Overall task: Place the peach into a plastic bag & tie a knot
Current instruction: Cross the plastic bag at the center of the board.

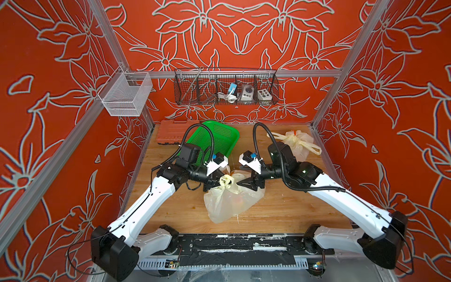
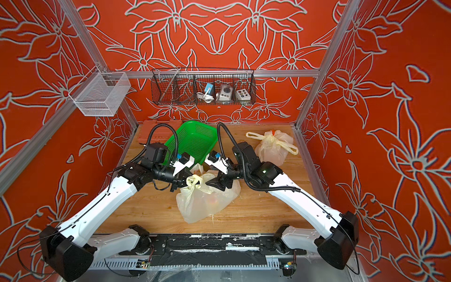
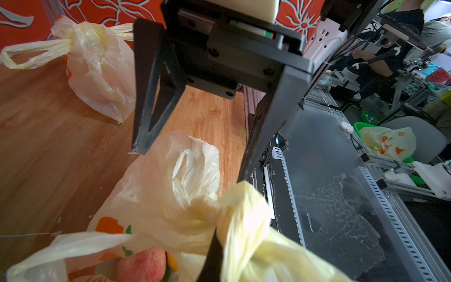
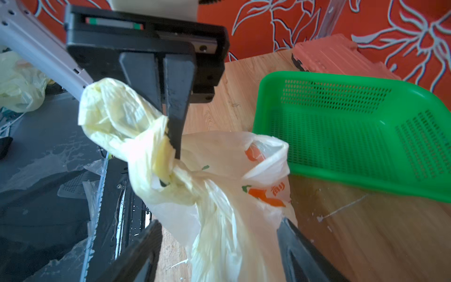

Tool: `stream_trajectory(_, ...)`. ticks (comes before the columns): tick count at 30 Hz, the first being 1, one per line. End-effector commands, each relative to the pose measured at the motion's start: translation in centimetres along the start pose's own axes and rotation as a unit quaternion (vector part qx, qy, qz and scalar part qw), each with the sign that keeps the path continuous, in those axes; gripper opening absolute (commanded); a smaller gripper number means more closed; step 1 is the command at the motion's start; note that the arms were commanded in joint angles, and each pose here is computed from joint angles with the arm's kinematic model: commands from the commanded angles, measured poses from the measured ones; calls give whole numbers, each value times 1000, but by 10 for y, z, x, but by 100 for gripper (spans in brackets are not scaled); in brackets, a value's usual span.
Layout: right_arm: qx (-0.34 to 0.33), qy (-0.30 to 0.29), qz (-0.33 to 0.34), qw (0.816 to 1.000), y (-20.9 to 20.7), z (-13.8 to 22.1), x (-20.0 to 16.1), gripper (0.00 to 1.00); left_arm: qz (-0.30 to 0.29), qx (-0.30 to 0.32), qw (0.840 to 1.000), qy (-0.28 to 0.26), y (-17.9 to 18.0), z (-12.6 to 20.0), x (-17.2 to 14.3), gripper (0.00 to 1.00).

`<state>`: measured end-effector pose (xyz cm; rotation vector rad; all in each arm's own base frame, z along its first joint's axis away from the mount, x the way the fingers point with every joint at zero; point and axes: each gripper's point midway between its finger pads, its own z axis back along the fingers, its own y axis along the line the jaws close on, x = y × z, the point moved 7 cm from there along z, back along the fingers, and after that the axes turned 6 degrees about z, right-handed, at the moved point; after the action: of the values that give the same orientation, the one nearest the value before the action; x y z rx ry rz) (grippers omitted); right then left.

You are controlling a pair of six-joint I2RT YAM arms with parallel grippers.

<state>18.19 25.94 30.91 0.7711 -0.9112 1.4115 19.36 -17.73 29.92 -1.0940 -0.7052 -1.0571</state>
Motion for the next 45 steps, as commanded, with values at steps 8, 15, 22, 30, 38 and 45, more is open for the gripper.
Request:
stream_trajectory(8, 116, -55, 97, 987, -1, -25, 16, 69, -17, -49, 999, -11, -7, 1, 8, 0)
stream_trajectory(15, 109, -86, 66, 988, -10, -34, 23, 35, -14, -50, 999, -9, -4, -1, 7, 0)
stream_trajectory(22, 42, -103, 12, 994, -20, -35, 21, 0, -4, -10, 1000, -28, 1, 1, 12, 0)
stream_trajectory(30, -25, -119, -27, 992, -20, -24, 9, 0, 46, 31, 996, -76, 0, 20, 6, 14)
stream_trajectory(38, -43, -123, -59, 990, -22, -20, 10, 0, 62, 51, 993, -88, -2, 22, -9, 30)
stream_trajectory(45, -56, -181, -138, 972, -31, -24, 24, 0, 21, 57, 991, -123, 2, -6, -3, 27)
